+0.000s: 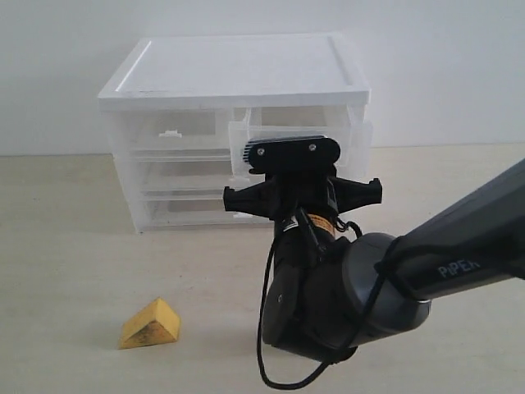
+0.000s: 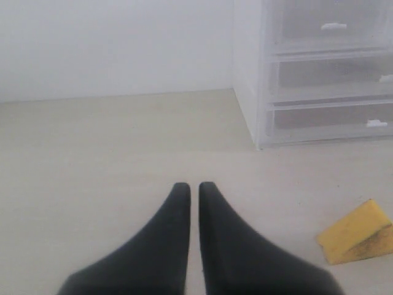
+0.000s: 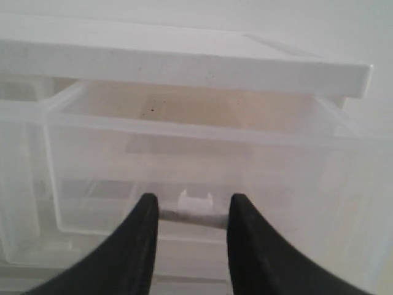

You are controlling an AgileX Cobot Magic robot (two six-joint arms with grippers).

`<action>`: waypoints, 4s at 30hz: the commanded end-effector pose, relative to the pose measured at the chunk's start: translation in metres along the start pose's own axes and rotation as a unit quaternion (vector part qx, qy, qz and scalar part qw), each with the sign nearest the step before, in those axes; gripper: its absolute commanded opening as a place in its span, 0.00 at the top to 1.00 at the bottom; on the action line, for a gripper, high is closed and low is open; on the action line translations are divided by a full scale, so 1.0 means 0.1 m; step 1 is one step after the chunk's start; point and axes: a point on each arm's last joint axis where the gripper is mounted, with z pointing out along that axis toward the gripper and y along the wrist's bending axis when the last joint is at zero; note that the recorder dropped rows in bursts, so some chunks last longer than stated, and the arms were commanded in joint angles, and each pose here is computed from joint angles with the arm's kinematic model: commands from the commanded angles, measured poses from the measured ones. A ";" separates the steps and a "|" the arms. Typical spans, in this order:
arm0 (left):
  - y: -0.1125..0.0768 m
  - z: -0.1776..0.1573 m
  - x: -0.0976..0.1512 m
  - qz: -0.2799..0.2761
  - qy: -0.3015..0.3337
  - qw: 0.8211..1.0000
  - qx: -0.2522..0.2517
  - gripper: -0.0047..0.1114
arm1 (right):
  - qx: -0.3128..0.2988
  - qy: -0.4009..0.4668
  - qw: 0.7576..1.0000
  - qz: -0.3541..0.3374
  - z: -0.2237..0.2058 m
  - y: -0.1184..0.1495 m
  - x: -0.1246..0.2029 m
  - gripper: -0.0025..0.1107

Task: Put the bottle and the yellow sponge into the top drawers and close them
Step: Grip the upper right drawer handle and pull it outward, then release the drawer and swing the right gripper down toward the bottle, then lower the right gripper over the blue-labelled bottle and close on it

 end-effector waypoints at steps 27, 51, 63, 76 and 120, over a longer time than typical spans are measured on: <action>0.00 0.00 0.01 -0.005 -0.001 1.000 -0.001 0.92 | -0.002 0.046 0.999 0.023 -0.55 -0.25 0.00 0.29; 0.00 0.00 0.01 -0.005 -0.001 1.000 -0.001 0.92 | -0.423 0.172 0.842 -0.286 -1.12 -0.22 -0.72 0.97; 0.00 0.00 0.01 -0.005 -0.001 1.000 -0.001 0.92 | -0.683 0.323 0.632 -0.171 -1.12 -0.51 -0.91 0.97; 0.00 0.00 0.01 -0.005 -0.001 1.000 -0.001 0.92 | -0.360 0.573 0.714 -0.179 -0.63 -1.16 -1.05 0.97; 0.00 0.00 0.01 -0.005 -0.001 1.000 -0.001 0.92 | -0.404 0.487 0.703 -0.324 -0.32 -0.46 -0.28 0.30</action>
